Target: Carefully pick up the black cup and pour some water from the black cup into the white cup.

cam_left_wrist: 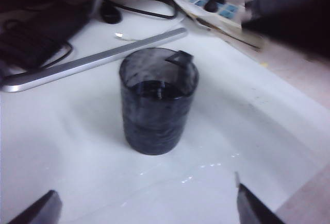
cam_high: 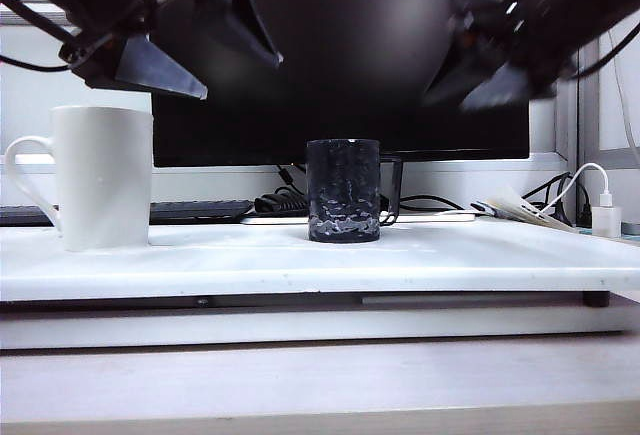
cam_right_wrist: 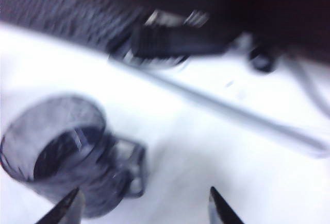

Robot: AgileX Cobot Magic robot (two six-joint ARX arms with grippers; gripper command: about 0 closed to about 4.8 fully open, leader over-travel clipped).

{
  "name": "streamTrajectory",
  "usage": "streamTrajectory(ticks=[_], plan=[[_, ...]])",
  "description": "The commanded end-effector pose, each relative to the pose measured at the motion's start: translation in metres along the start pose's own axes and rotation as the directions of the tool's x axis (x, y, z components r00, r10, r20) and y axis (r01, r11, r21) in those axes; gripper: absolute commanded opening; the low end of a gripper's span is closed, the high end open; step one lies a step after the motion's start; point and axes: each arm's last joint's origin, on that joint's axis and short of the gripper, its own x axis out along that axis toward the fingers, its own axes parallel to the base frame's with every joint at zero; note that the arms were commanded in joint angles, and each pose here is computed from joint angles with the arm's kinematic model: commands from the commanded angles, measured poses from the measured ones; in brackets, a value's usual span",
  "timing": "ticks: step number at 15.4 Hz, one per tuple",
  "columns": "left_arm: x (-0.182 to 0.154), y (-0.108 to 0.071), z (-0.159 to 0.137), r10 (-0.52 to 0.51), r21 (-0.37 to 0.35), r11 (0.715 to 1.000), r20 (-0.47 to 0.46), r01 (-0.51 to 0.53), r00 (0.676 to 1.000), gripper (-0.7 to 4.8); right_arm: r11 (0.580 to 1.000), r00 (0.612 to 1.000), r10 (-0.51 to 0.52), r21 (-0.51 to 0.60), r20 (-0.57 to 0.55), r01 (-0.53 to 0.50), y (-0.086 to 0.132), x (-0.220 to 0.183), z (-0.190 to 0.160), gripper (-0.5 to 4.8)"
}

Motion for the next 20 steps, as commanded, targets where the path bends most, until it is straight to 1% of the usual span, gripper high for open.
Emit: streamTrajectory(ticks=[1, 3, 5, 11, 14, 16, 18, 19, 20], plan=[[-0.001, 0.002, 0.007, 0.086, 0.000, 0.996, 0.055, -0.087, 0.995, 4.79, 1.000, 1.000, 0.012, -0.015, -0.026, -0.013, -0.004, 0.016, -0.011, 3.11], [-0.001, 0.002, 0.009, 0.082, -0.002, 0.997, 0.077, -0.082, 0.994, 4.79, 1.000, 0.998, 0.026, -0.006, -0.049, -0.026, -0.007, 0.027, -0.020, 3.11], [-0.001, 0.002, 0.009, 0.083, -0.001, 0.997, 0.074, -0.083, 0.994, 4.79, 0.999, 0.997, 0.052, -0.006, -0.051, -0.052, -0.007, 0.040, -0.029, 3.11], [-0.001, 0.003, 0.005, 0.090, 0.001, 0.996, 0.039, -0.091, 0.995, 4.79, 0.997, 0.997, 0.067, -0.044, 0.029, -0.065, -0.004, 0.057, -0.031, 3.11], [-0.001, 0.003, 0.002, 0.093, 0.003, 0.996, 0.012, -0.093, 0.996, 4.79, 0.997, 0.996, 0.072, -0.010, 0.052, -0.072, -0.004, 0.070, -0.040, 3.10], [-0.001, 0.003, 0.001, 0.096, 0.030, 0.995, -0.007, -0.096, 0.995, 4.79, 0.997, 0.994, 0.073, -0.023, 0.080, -0.072, -0.005, 0.078, -0.044, 3.05], [-0.001, 0.003, 0.001, 0.105, 0.030, 0.994, -0.005, -0.105, 0.994, 4.79, 0.997, 0.993, 0.073, -0.026, 0.089, -0.071, -0.006, 0.081, -0.047, 3.04], [-0.001, 0.003, 0.001, 0.107, 0.030, 0.994, -0.005, -0.107, 0.994, 4.79, 0.997, 0.993, 0.073, -0.026, 0.089, -0.071, -0.006, 0.082, -0.048, 2.47], [-0.001, 0.004, 0.001, 0.108, 0.030, 0.994, -0.005, -0.108, 0.994, 4.79, 0.997, 0.994, 0.073, -0.025, 0.086, -0.071, -0.006, 0.082, -0.048, 1.54]])
